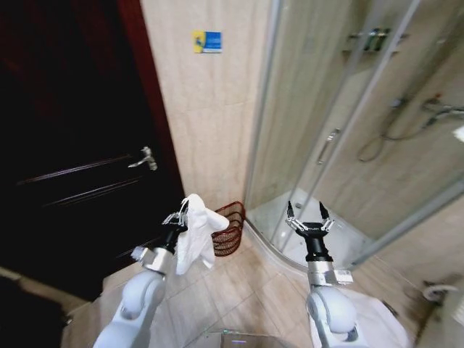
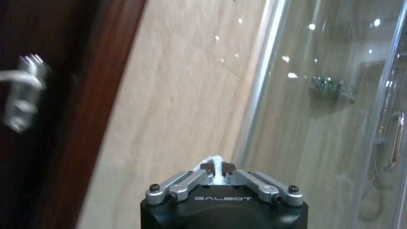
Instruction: Discard the used towel into the hamper.
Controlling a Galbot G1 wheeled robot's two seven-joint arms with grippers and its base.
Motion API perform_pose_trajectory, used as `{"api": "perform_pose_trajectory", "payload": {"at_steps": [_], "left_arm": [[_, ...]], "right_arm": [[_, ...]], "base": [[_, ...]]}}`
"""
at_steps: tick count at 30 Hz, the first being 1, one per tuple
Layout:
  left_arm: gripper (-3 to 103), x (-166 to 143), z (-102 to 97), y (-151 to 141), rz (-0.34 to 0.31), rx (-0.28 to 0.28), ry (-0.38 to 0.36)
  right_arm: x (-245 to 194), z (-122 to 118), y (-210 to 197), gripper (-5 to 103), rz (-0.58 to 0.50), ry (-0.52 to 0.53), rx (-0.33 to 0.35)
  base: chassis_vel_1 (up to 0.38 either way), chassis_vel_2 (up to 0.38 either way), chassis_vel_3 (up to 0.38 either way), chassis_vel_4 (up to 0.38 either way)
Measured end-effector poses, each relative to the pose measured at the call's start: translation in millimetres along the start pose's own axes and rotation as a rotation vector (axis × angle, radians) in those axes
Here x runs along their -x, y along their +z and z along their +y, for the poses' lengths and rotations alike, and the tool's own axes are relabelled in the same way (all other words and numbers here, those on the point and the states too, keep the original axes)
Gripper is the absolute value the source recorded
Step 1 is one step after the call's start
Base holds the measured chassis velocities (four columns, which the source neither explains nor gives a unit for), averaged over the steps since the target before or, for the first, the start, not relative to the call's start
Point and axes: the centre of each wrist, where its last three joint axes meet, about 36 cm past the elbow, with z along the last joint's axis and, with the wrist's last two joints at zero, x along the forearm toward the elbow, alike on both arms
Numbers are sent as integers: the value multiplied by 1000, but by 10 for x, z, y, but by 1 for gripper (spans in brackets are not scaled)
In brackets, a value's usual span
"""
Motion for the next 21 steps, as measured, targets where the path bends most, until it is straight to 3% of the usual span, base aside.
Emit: {"api": "perform_pose_trajectory", "payload": {"at_steps": [3,10,17,21], "left_arm": [[4,212,12,214,-40,12,-37],[4,336,34,353,-41,47,-57],[4,314,33,423,-63,34,-53],[4,315,-30,419,-62,3,-92]], "right_arm": [[-111,17,30,100,19,-15,-13],[-138,18,22,100,19,-10,-25],[-112,21,40,100,-2,10,-33],[-63,38,46,100,-22,11,-24]], "base": [[-129,-122,-110,-130],[-86,-94,-97,-74],[0,0,0,0],[0,0,0,0]]}}
